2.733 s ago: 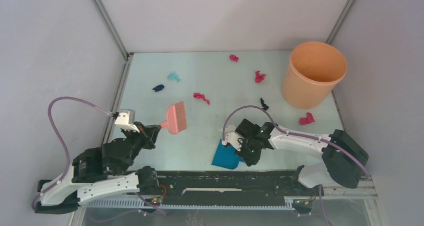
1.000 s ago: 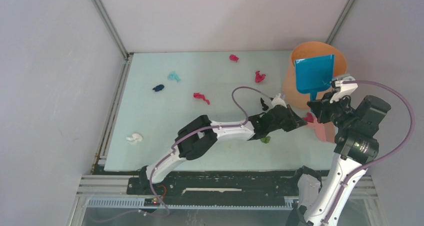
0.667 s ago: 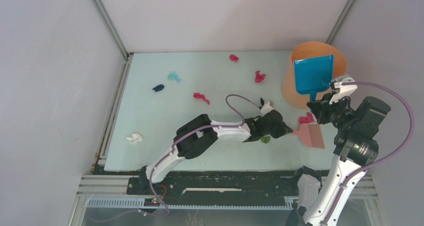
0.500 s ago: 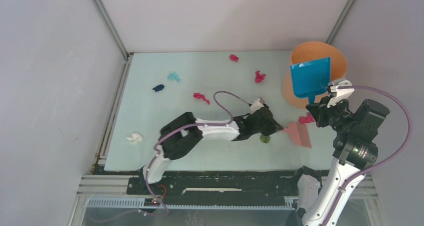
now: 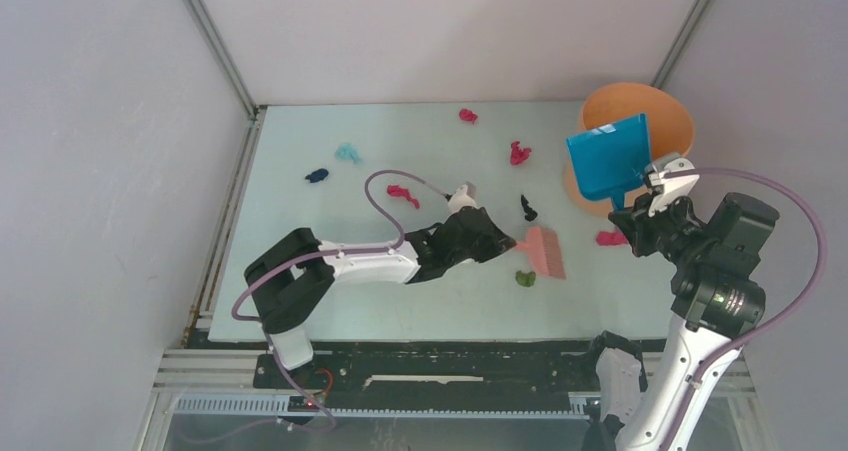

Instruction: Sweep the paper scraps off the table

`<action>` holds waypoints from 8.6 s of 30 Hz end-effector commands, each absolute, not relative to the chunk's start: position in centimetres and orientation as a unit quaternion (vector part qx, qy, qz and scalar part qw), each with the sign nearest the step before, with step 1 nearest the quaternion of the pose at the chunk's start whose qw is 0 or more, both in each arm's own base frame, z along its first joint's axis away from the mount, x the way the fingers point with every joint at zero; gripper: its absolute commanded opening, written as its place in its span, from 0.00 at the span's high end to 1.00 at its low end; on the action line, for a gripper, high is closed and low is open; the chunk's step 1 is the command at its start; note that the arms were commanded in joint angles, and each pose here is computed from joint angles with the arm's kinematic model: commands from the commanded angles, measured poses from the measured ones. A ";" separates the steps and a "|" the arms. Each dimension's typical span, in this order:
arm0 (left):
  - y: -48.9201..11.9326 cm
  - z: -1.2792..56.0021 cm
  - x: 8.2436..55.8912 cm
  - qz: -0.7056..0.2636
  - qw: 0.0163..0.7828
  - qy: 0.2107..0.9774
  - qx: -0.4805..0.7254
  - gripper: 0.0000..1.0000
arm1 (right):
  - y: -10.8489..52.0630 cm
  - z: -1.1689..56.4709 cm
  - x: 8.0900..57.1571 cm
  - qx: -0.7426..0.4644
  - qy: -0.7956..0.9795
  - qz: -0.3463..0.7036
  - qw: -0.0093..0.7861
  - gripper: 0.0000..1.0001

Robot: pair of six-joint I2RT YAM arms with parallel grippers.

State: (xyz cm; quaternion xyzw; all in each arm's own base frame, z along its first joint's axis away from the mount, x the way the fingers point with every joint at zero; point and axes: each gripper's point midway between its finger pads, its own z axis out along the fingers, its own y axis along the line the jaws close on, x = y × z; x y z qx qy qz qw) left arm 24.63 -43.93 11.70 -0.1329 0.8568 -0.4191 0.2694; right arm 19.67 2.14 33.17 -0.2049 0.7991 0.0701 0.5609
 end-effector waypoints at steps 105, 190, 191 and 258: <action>-43.4 21.1 21.2 -0.349 0.179 0.886 0.247 1.00 | 4.2 6.4 15.4 -0.517 0.842 0.094 -0.124 1.00; -34.5 34.8 27.5 -0.272 0.519 0.792 0.174 1.00 | 3.7 7.9 22.6 -0.285 0.939 0.147 0.122 1.00; -33.8 34.7 27.4 -0.264 0.522 0.793 0.172 1.00 | 3.8 8.0 22.6 -0.286 0.939 0.146 0.124 1.00; -43.5 29.8 32.9 -0.340 0.521 0.741 0.253 1.00 | 3.4 4.0 25.3 -0.251 0.945 0.168 0.122 1.00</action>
